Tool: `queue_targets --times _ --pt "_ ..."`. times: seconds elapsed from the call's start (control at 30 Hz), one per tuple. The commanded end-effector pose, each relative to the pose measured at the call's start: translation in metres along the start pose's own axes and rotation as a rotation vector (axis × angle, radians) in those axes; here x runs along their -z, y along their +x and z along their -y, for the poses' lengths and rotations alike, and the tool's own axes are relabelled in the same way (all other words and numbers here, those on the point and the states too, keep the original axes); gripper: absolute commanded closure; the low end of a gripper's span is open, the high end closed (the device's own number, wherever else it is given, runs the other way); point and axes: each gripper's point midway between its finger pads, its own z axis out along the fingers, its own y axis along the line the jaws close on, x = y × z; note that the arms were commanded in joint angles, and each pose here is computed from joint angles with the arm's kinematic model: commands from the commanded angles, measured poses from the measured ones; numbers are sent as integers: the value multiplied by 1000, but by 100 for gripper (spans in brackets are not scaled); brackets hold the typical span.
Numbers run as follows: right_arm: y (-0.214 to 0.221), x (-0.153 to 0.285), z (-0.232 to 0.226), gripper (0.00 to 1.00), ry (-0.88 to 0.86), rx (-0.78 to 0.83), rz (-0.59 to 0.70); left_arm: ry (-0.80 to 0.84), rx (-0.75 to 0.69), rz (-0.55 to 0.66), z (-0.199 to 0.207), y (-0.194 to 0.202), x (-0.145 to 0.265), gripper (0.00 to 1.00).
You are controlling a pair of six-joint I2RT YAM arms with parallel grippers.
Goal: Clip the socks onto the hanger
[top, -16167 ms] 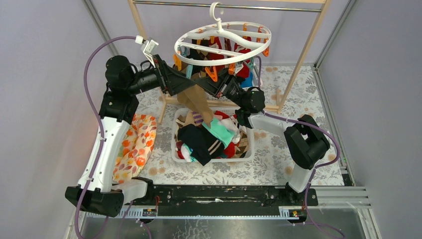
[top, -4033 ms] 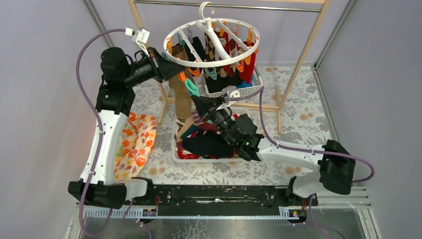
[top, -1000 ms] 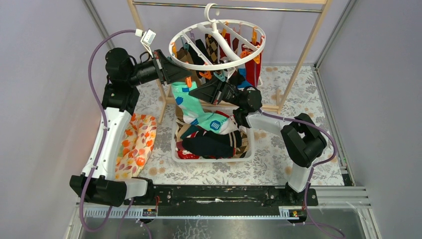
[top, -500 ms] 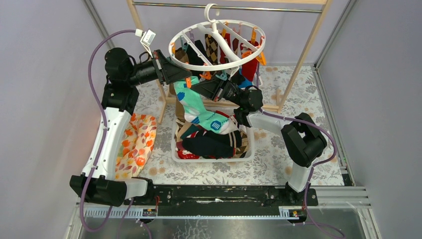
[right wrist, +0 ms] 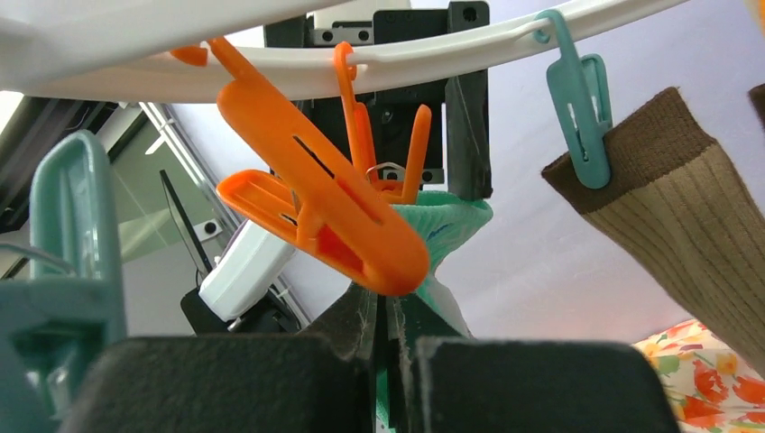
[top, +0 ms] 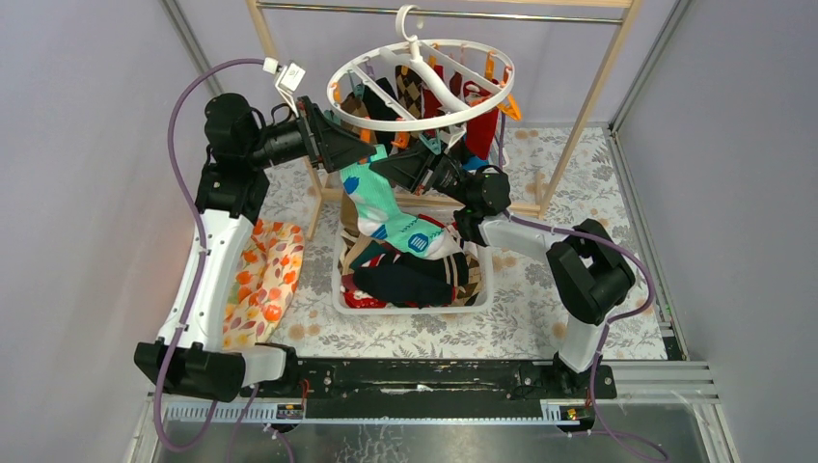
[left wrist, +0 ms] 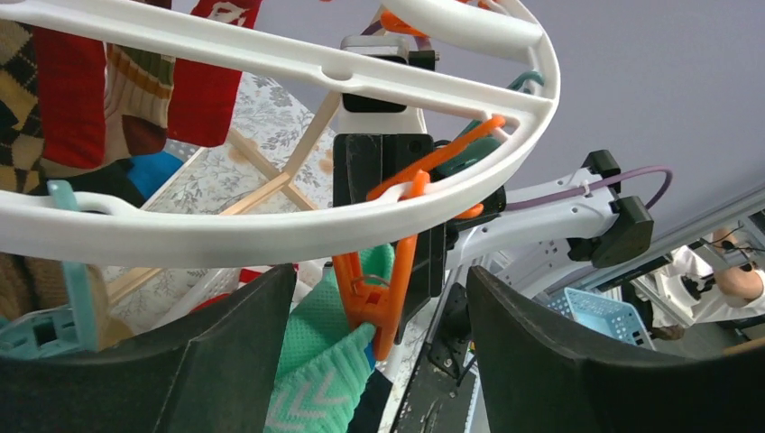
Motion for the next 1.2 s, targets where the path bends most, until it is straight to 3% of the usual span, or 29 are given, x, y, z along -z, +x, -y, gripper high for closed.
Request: queue_targets --times 0.0,0.03,0.1,0.23,0.33,0.43,0.47,0.57,0.97,1.17 --pt "-33 -11 -43 100 -87 119 76 -10 -83 17 14 -7 8 21" --pt "-33 -11 -44 100 -82 122 82 -17 -89 18 14 -6 9 19" --pt "-34 -10 -41 87 -68 123 86 -39 -107 18 13 -3 13 16" --pt "-34 -9 -38 73 -46 122 93 -92 -140 10 9 8 22 14" --pt "-33 -4 -28 48 23 123 100 -153 -147 -4 0 21 29 9" --pt "-29 5 -13 4 114 133 99 -200 -137 -33 -11 36 35 9" --pt "-26 9 -9 1 148 135 93 -216 -130 -44 -16 42 36 8" --pt "-18 27 4 0 260 151 69 -271 -133 -65 -28 52 42 2" --pt "54 181 79 0 904 32 -37 -417 -197 -180 -63 59 87 1" --pt "42 236 63 0 1107 190 -46 -617 -176 -206 -105 59 123 2"
